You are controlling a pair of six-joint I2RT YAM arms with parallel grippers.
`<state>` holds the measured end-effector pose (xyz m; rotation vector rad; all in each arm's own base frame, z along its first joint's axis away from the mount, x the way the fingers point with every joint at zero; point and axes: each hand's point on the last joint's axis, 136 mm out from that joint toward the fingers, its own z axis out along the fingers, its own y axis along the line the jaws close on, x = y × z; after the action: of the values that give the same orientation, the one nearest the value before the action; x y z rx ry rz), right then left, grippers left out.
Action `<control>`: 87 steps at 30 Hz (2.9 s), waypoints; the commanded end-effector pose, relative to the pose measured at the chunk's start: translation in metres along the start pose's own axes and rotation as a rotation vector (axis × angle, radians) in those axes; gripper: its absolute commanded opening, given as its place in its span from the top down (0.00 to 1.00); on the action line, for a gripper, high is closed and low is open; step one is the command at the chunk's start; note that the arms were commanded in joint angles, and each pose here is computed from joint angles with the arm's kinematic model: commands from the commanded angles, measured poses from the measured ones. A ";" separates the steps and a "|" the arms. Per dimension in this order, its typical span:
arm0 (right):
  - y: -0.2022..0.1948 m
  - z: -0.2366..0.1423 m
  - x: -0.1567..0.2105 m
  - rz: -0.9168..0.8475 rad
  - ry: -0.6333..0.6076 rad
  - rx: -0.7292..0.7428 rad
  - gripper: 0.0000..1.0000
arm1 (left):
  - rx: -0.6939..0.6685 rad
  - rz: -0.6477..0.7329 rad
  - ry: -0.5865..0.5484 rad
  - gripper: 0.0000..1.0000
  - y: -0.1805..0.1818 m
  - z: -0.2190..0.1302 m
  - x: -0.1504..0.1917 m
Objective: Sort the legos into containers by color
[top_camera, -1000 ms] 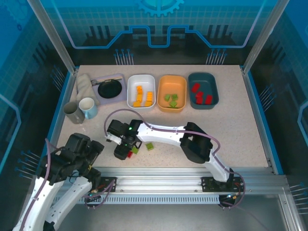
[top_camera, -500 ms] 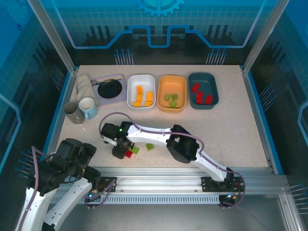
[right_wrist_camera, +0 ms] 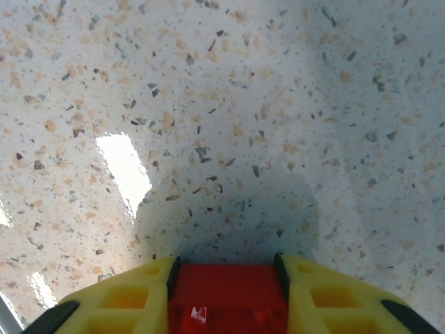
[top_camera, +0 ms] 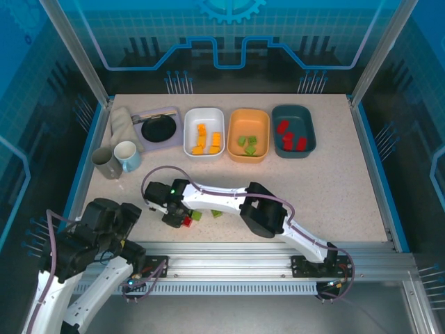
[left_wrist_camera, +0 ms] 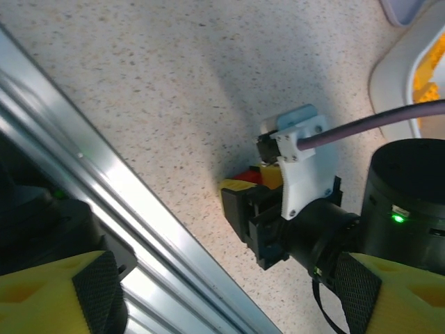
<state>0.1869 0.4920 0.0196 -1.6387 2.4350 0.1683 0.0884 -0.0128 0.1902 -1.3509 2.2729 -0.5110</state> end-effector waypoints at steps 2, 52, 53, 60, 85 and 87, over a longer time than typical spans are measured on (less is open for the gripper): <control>-0.016 -0.039 -0.021 0.052 -0.081 -0.008 0.72 | 0.071 0.050 0.034 0.14 -0.021 0.007 0.005; -0.537 -0.130 0.283 1.259 -0.008 0.546 0.73 | 0.699 0.655 0.457 0.09 -0.490 0.167 0.098; -0.537 -0.125 0.287 1.257 0.006 0.545 0.73 | 0.698 0.654 0.458 0.09 -0.492 0.170 0.098; -0.550 -0.111 0.294 1.214 0.025 0.564 0.71 | 0.684 0.652 0.463 0.09 -0.492 0.179 0.101; -0.514 -0.258 0.189 1.119 -0.355 0.606 0.37 | 0.433 0.596 0.363 0.09 -0.405 0.151 0.076; -0.485 -0.280 0.163 1.076 -0.452 0.560 0.37 | 0.335 0.554 0.354 0.09 -0.369 0.149 0.070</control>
<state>0.5708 0.0603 0.1854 0.0465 2.5377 -0.1945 0.4366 -0.2863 0.2438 -0.3561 2.5135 -1.0549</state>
